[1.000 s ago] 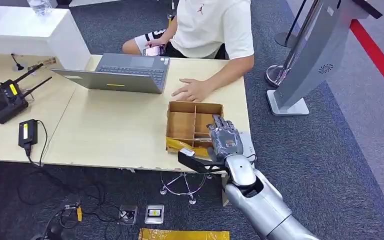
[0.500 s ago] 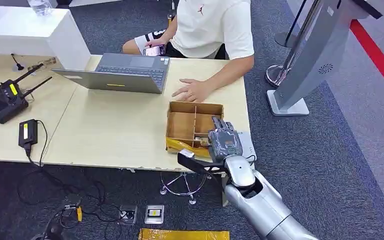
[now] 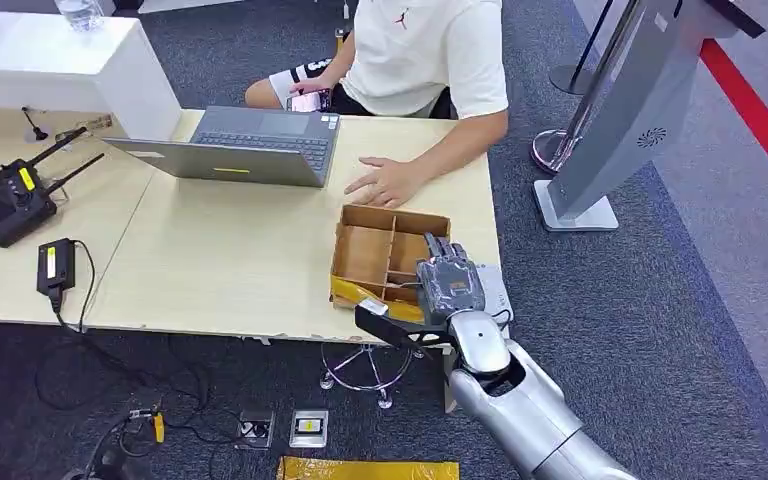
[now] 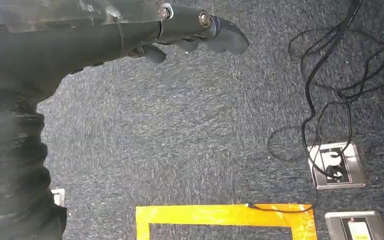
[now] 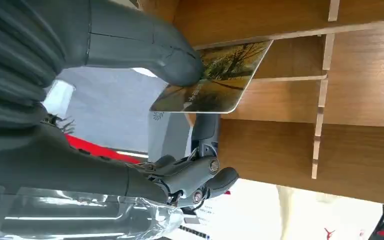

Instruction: Pass the card to the sensor for recognition and then transmit it.

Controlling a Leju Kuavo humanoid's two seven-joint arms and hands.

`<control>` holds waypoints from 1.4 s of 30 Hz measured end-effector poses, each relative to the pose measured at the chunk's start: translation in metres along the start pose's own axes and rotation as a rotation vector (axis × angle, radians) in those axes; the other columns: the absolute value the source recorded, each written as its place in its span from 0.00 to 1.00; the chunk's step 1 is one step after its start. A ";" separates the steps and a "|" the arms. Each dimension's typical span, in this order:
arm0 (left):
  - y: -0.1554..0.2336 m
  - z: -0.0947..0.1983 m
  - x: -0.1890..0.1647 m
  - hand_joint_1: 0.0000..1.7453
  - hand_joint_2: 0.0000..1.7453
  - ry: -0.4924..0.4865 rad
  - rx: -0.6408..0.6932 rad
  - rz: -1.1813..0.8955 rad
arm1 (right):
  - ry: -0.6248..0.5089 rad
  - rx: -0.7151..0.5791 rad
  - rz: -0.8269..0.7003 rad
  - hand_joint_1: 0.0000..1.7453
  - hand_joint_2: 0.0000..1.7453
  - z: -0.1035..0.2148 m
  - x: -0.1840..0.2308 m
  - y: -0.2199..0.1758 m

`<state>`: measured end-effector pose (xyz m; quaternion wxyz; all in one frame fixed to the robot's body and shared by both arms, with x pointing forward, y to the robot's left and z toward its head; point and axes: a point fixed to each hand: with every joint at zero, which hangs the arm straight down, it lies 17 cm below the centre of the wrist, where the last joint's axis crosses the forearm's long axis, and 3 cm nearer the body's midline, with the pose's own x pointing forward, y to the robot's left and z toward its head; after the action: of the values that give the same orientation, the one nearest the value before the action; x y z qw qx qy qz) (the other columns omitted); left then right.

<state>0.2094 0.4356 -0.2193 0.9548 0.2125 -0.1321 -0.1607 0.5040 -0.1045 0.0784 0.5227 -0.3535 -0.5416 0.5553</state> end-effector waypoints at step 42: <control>0.004 0.004 0.075 0.00 1.00 -0.133 0.001 -0.038 | -0.073 -0.428 0.212 1.00 1.00 -0.053 0.033 -0.203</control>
<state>0.2772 0.4104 -0.2009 0.9405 0.2043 -0.1913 -0.1928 0.5881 -0.0879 0.2727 0.3549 -0.4907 -0.6254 0.4921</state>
